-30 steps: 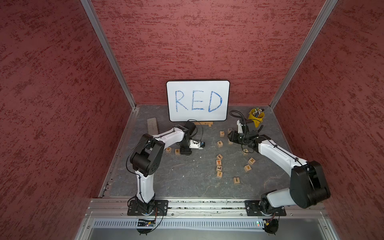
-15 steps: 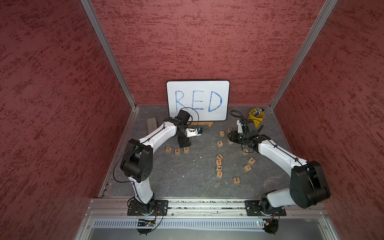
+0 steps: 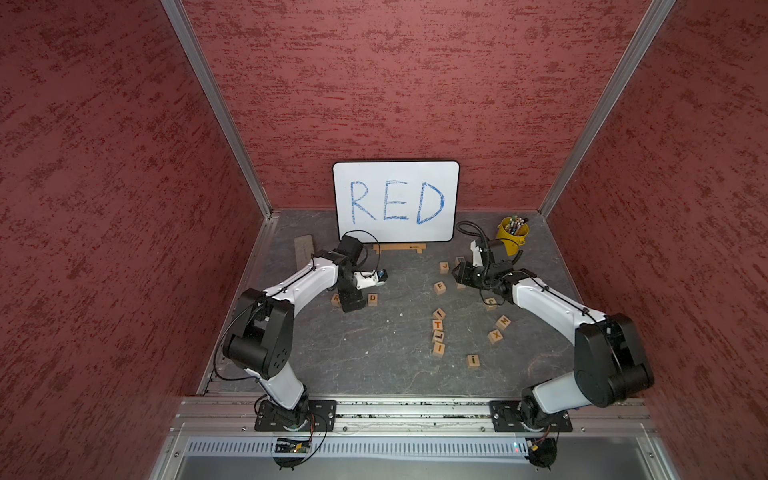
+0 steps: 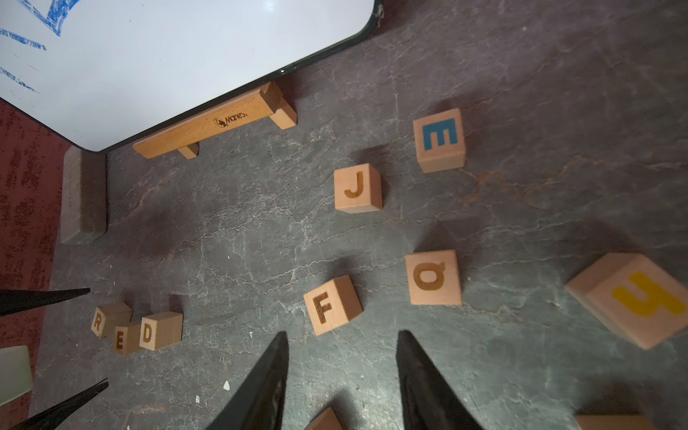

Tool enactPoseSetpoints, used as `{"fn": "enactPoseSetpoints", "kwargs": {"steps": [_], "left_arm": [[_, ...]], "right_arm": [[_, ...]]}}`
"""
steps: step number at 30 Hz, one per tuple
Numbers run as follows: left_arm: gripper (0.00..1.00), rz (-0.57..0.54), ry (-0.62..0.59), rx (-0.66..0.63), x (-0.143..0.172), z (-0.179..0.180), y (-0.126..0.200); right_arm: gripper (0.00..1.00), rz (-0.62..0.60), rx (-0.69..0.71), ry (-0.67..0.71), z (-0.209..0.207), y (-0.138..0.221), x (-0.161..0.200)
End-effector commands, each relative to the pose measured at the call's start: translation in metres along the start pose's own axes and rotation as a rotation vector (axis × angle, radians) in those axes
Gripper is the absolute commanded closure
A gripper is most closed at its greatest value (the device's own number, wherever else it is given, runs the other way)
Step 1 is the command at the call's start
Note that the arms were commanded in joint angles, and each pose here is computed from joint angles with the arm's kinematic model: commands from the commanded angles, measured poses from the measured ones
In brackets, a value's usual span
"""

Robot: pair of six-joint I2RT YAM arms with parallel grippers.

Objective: Assemble the uppercase word "red" with letter blocks
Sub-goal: Adjust the letter block at the center of the board.

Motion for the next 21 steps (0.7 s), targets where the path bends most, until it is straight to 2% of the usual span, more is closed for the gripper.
{"fn": "enactPoseSetpoints", "kwargs": {"steps": [1,10,16,21], "left_arm": [[0.01,-0.027,-0.029,-0.040,-0.004,0.006,-0.004],[0.00,-0.009,-0.074,-0.058,0.001,0.007,-0.018],[0.00,-0.024,-0.052,-0.039,0.000,0.009,-0.010],[0.01,-0.010,-0.070,-0.058,0.002,0.009,-0.019]], "right_arm": [[0.51,-0.051,-0.016,-0.008,0.005,0.008,-0.011],[0.51,-0.046,-0.001,-0.008,0.003,0.011,-0.009],[0.51,-0.066,-0.003,-0.003,0.005,0.019,-0.012],[0.51,-0.068,-0.008,-0.002,0.007,0.019,-0.014]]}}
Point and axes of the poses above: each gripper's point midway between its finger pads, its own y axis back along the fingers, its own z axis along the line the jaws close on, x = y × z, the point moved 9 cm from there along y, back along the fingers, and after that the axes turned 10 degrees about y, right-handed, at the moved point
